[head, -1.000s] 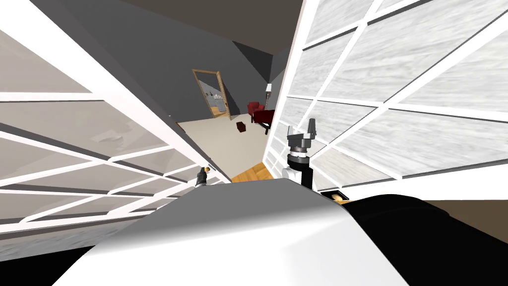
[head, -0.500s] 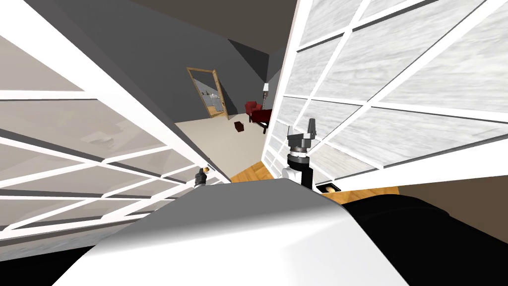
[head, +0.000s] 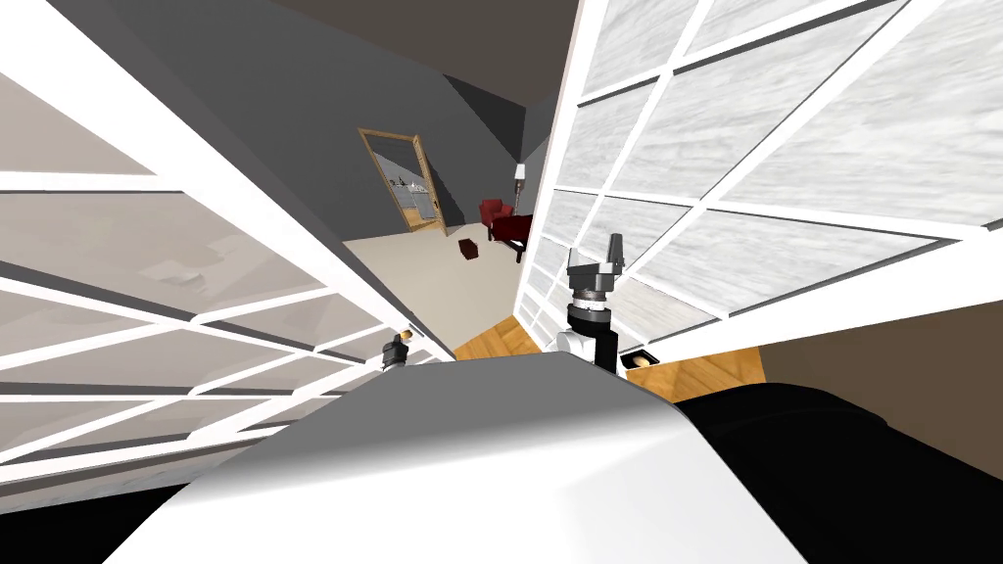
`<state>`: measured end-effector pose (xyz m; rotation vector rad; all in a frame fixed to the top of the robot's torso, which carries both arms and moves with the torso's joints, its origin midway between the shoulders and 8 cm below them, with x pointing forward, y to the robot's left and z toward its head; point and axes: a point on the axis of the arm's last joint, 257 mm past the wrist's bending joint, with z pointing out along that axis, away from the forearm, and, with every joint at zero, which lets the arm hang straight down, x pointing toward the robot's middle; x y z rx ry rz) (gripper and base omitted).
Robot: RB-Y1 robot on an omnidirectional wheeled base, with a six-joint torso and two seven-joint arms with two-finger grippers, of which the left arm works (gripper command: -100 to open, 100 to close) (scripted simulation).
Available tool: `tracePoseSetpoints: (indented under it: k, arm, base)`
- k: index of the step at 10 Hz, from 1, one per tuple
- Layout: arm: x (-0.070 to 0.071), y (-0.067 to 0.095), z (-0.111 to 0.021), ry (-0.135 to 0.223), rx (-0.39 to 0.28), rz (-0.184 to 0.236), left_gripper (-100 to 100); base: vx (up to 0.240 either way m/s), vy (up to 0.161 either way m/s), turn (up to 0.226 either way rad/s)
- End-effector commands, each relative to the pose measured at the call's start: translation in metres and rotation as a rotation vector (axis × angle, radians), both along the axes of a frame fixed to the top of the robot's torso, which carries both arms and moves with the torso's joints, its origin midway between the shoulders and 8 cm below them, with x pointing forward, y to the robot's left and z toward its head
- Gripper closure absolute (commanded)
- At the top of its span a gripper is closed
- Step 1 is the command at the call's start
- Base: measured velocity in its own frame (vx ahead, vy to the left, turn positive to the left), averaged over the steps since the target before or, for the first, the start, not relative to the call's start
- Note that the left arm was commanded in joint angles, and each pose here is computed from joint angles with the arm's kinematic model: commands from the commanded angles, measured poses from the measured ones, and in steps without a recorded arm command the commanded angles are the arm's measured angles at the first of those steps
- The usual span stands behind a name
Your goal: Pull the door open
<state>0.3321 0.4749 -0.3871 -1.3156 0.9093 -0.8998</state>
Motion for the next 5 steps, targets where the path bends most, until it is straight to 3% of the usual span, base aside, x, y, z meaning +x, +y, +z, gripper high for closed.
tracePoseSetpoints:
  k: [1, 5]
  arm:
    - [0.0013, -0.0017, 0.0, -0.023, -0.049, 0.005, -100]
    - [0.0052, -0.0069, -0.0002, -0.087, -0.185, 0.019, -100]
  base:
    - [-0.041, 0.018, -0.026]
    - [-0.069, -0.005, -0.053]
